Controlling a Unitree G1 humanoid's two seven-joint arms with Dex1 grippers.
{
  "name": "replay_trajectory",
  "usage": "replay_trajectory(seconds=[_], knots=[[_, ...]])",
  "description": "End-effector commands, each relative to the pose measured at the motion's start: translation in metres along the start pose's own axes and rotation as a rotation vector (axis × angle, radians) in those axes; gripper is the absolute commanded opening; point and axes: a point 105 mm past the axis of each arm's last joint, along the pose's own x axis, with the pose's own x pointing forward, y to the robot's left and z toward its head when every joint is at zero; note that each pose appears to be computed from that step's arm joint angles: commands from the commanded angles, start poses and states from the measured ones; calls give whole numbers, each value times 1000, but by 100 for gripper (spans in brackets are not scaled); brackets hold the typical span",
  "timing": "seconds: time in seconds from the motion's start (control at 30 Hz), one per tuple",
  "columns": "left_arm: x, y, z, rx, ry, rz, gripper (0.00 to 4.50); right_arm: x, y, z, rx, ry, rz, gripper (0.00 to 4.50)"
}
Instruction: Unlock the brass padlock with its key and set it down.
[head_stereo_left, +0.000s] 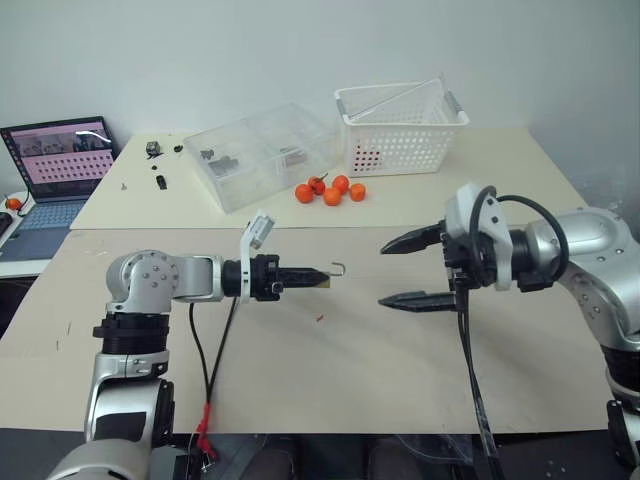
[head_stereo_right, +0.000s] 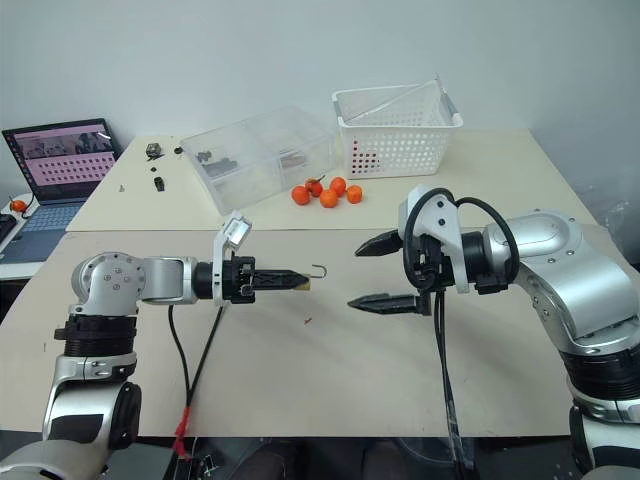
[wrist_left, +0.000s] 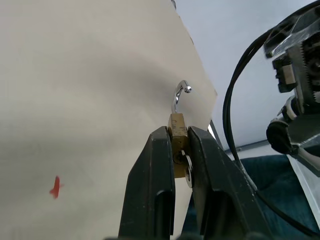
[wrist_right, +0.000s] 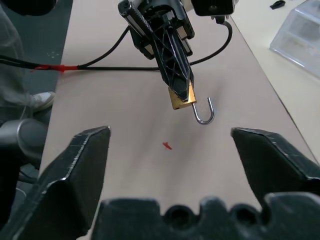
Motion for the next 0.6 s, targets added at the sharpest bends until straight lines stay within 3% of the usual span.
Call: replay_trajectory(seconds=[0.03,0.43,0.6], knots=[[2,2,-5,-20,10,-14,2,-2,1,8,-45,8,-26,445],[34,39,-52,-135,111,99,2,-3,-3,10,-89,18,-97,445],[42,46,-58,-164,122,121,2,-4,-5,12,-98,13,-121,445]])
